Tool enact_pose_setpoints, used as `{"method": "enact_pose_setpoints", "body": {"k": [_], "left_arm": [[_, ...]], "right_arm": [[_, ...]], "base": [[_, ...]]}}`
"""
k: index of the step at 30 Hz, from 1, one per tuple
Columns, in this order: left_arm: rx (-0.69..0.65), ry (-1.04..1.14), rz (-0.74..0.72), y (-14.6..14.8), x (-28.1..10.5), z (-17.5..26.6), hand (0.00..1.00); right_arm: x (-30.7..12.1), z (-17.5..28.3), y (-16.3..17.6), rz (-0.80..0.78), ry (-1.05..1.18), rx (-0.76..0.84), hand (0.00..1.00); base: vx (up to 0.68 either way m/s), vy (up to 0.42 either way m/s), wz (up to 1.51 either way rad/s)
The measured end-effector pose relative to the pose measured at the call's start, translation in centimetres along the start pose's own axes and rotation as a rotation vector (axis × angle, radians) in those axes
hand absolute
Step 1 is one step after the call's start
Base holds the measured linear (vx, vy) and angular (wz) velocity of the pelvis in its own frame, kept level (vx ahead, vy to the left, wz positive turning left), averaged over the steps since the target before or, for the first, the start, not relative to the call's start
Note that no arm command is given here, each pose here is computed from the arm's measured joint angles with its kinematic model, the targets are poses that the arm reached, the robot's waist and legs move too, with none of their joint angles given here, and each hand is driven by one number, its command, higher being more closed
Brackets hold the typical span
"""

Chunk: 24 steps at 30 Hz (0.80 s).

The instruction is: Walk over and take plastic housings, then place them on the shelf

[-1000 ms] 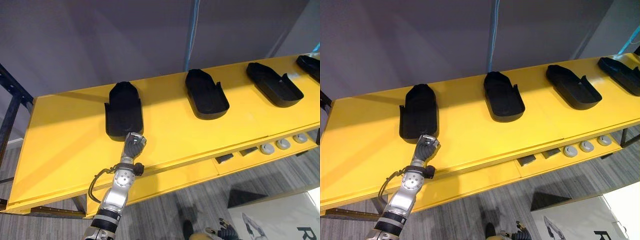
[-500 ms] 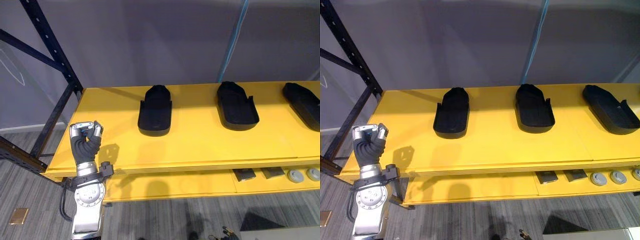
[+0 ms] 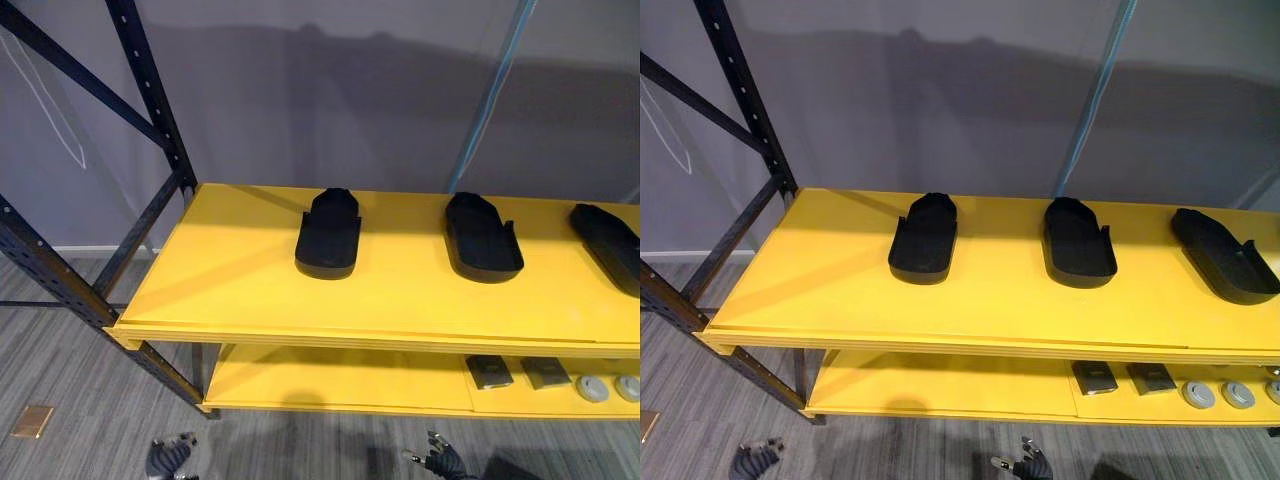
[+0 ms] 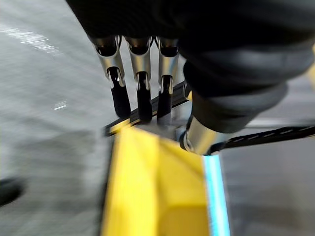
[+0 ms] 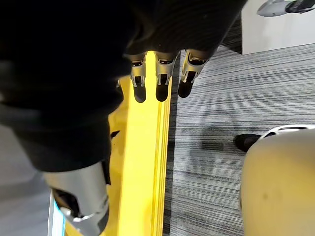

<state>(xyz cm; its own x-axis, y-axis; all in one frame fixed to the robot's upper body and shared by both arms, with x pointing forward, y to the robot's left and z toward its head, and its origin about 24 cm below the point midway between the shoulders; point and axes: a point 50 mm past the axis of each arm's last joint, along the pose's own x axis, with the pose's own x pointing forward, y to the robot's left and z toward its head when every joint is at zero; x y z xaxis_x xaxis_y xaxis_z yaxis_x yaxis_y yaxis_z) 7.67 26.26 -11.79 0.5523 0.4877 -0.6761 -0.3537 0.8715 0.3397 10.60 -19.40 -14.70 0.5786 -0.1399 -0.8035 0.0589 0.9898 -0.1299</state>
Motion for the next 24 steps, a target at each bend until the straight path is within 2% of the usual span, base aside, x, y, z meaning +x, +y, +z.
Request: {"method": "enact_pose_setpoints", "body": {"k": [8, 14, 24], "left_arm": [[0.043, 0.119, -0.096, -2.4, -0.4, -2.6, 0.0], [0.071, 0.077, -0.173, -4.2, 0.1, -1.2, 0.0], [0.087, 0.093, -0.194, -4.6, -0.1, -1.7, 0.0]], "right_arm": [[0.2, -0.2, -0.1, -0.015, 0.024, 0.007, 0.0], [0.5, 0.2, -0.2, -0.027, 0.021, 0.009, 0.0], [0.6, 0.5, -0.8, -0.057, 0.012, 0.003, 0.0]], "base": [[0.03, -0.007, -0.11], [0.03, -0.012, -0.08], [-0.05, -0.008, -0.03]]}}
